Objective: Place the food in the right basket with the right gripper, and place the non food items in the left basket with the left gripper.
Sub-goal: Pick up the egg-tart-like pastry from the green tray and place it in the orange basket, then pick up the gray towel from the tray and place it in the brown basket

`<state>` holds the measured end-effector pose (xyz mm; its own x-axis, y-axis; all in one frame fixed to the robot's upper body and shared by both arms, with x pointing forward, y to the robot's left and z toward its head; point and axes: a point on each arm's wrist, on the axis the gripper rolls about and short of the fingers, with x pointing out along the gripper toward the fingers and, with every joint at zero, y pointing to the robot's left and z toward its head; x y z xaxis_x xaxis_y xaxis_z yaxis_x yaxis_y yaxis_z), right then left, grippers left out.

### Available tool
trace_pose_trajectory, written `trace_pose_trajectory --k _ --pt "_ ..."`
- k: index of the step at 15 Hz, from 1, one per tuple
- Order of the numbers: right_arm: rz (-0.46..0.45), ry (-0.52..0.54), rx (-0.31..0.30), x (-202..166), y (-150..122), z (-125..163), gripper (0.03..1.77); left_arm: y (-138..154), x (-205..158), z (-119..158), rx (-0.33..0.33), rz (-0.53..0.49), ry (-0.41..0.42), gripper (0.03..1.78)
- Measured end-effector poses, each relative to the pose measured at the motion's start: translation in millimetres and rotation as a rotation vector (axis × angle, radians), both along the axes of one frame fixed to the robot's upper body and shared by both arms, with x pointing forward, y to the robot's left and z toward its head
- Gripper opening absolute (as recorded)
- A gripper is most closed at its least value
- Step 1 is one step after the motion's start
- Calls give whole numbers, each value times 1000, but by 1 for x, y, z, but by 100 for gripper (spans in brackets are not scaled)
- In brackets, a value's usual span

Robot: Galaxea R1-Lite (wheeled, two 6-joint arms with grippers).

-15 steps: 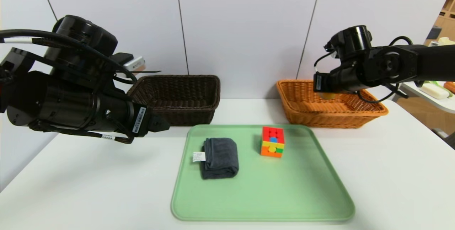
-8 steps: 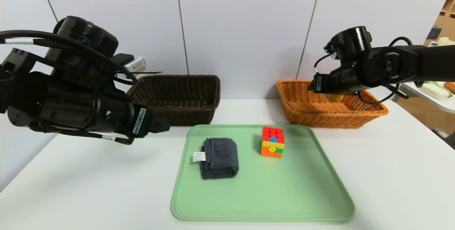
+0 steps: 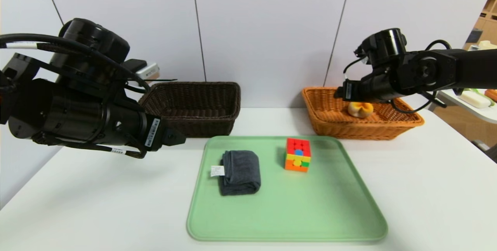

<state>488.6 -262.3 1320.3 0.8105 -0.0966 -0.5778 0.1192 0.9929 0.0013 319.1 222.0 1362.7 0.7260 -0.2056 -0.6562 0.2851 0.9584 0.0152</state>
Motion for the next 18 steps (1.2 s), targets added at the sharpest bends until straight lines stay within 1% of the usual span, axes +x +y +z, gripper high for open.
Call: trace_pose_trajectory --k 6,7,10,12,14,18 --pt "2 3 -2 -3 2 1 164 0 -1 0 1 -1 2 169" --pt "10 8 -12 -6 2 2 165 0 -2 0 1 -1 1 169" --pt "51 11 -66 -20 2 9 167 1 -3 1 0 1 -2 169" --pt "83 7 -96 -36 0 20 168 2 -5 2 -2 3 -7 169" --pt "110 16 -111 -56 -2 33 168 2 -6 3 -5 6 -10 169" --pt "156 50 -114 -106 -9 55 169 4 -8 6 -28 23 -17 169"
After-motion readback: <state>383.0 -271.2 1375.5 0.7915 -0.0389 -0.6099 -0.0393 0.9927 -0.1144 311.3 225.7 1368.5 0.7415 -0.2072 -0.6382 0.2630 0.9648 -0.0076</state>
